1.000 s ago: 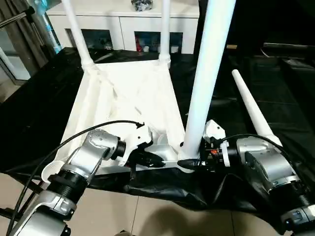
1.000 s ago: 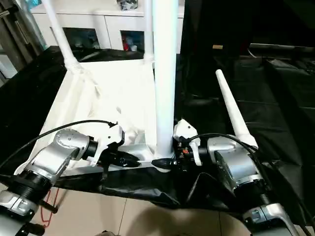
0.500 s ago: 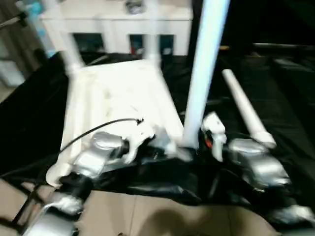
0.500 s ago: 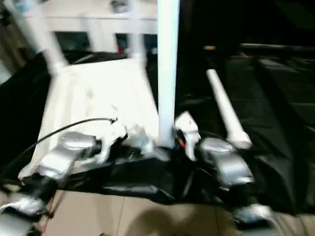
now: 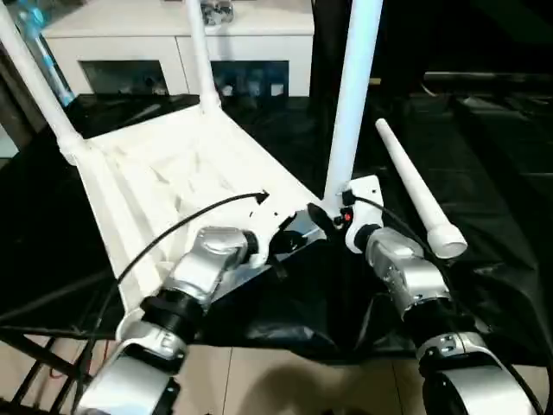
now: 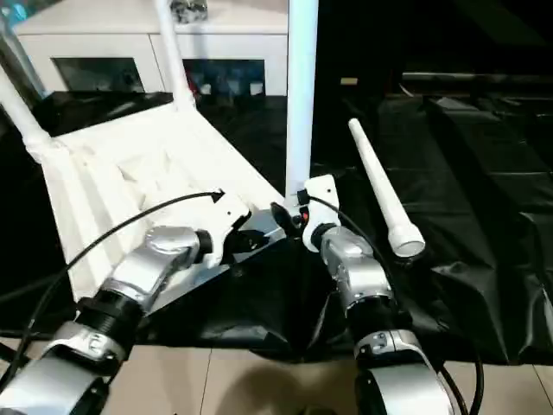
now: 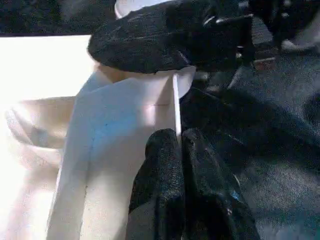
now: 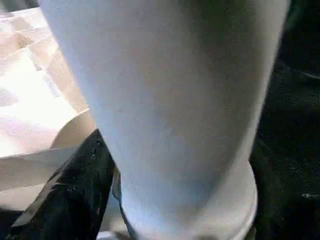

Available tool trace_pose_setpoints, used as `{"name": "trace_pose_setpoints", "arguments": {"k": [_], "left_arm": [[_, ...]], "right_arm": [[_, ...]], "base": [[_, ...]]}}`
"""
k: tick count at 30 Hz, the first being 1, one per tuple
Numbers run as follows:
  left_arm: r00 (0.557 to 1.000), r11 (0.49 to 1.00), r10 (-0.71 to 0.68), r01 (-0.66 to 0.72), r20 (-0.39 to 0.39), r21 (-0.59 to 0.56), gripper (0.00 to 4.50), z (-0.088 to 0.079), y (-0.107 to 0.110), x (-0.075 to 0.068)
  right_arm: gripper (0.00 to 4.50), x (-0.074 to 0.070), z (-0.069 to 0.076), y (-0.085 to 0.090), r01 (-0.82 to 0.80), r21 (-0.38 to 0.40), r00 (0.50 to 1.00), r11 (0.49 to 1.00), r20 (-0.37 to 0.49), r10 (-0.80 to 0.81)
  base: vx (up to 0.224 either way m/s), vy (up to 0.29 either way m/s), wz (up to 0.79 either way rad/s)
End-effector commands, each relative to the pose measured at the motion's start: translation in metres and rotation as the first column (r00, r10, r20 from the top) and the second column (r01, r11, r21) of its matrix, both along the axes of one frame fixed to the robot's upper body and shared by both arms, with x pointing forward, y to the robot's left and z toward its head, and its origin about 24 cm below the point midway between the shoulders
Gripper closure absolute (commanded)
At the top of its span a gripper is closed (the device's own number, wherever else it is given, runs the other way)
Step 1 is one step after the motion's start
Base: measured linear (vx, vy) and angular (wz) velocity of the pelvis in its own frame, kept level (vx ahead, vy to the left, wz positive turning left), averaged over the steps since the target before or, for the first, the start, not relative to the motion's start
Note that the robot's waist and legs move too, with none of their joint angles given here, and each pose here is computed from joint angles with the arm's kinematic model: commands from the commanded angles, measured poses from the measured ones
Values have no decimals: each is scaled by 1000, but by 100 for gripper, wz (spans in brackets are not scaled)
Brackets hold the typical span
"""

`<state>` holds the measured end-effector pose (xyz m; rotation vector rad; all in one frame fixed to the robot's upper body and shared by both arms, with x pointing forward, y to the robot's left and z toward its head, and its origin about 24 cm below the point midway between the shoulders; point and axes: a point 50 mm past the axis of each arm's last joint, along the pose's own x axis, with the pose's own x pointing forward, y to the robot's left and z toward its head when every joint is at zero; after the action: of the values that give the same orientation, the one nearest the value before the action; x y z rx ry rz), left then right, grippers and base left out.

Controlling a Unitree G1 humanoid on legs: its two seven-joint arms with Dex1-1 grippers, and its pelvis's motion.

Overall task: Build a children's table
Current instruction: Rotate leg to tighten

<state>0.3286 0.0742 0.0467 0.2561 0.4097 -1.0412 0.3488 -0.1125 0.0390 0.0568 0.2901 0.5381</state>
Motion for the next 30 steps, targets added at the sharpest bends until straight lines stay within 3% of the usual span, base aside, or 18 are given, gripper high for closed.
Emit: {"name": "trace_pose_setpoints", "arguments": {"k": [1, 3, 9, 12, 18, 19, 22, 23, 30], "left_arm": [[983, 984, -172, 174, 60, -42, 450, 16, -15, -7], [977, 977, -206, 209, 61, -38, 450, 16, -12, -10], [949, 949, -310, 312, 47, -43, 450, 17, 0, -17], [922, 921, -387, 388, 24, -35, 450, 17, 8, -23], [882, 882, -471, 470, -16, -30, 450, 17, 19, -31], [871, 871, -491, 491, -30, -23, 450, 16, 22, -33], [864, 865, -501, 501, -41, -12, 450, 15, 25, -34], [863, 864, -503, 503, -44, -10, 450, 15, 25, -34], [876, 877, -480, 480, -36, -3, 450, 14, 26, -32]], "right_arm": [[53, -6, 1, 15, -203, -36, 979, 979, 3, 203], [53, -8, 3, 11, -260, -79, 965, 962, 19, 262], [53, -23, 13, -10, -504, -97, 861, 858, 15, 508], [53, -37, 18, -23, -639, -88, 769, 764, -28, 639], [53, -50, 19, -30, -732, -72, 682, 678, -78, 727], [79, -54, 18, -30, -750, -70, 662, 658, -89, 745], [95, -58, 18, -30, -771, -69, 637, 634, -109, 763], [118, -59, 17, -29, -775, -68, 631, 628, -114, 767], [160, -65, 12, -23, -782, -52, 623, 622, -128, 772]], "base": [[0, 0, 0], [0, 0, 0], [0, 0, 0], [0, 0, 0], [0, 0, 0], [0, 0, 0], [0, 0, 0], [0, 0, 0], [0, 0, 0]]}}
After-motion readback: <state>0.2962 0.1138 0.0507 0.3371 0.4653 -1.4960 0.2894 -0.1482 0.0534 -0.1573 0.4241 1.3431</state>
